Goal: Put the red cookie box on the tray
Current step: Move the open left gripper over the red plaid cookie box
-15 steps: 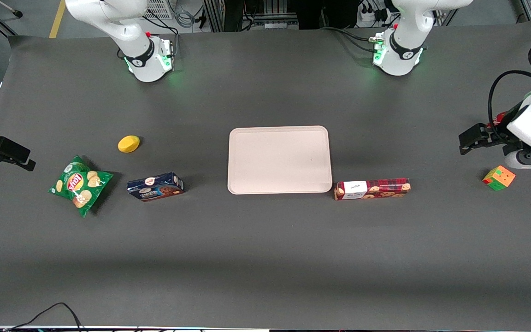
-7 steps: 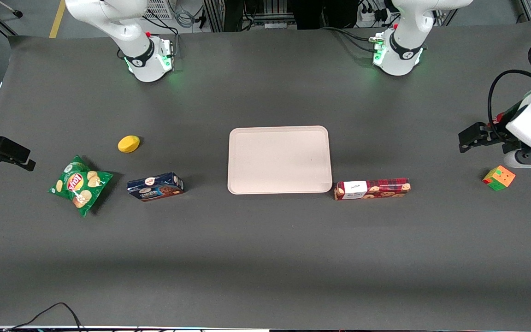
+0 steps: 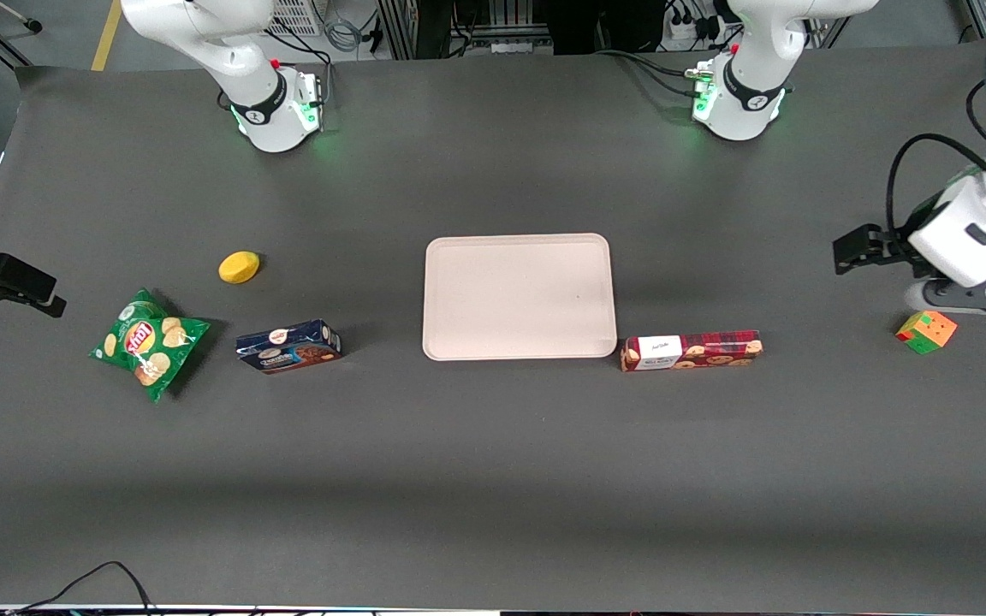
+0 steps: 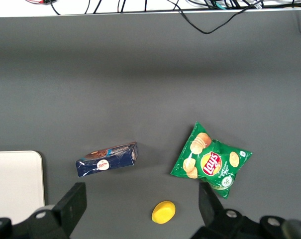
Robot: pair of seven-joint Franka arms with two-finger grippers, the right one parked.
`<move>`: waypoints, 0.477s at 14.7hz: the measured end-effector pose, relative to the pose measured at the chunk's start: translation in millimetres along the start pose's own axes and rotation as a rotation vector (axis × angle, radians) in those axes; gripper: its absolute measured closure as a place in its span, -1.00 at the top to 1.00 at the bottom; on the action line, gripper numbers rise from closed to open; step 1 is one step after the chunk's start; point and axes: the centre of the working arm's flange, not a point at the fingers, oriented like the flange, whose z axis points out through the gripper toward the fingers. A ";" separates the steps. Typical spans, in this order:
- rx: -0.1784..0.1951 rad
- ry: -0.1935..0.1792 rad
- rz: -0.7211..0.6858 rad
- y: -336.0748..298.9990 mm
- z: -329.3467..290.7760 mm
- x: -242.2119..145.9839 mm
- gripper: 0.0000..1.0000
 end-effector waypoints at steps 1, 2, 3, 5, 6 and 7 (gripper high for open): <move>0.000 -0.010 0.042 7.7 3.8 -0.3 1.00; 0.000 -0.018 0.093 13.7 7.6 -0.3 1.00; 0.000 -0.027 0.150 17.2 11.7 -0.6 1.00; -0.004 -0.041 0.297 18.8 18.8 -0.7 1.00; -0.006 -0.043 0.384 18.9 20.8 -0.3 1.00; -0.008 -0.042 0.472 19.0 23.4 0.9 1.00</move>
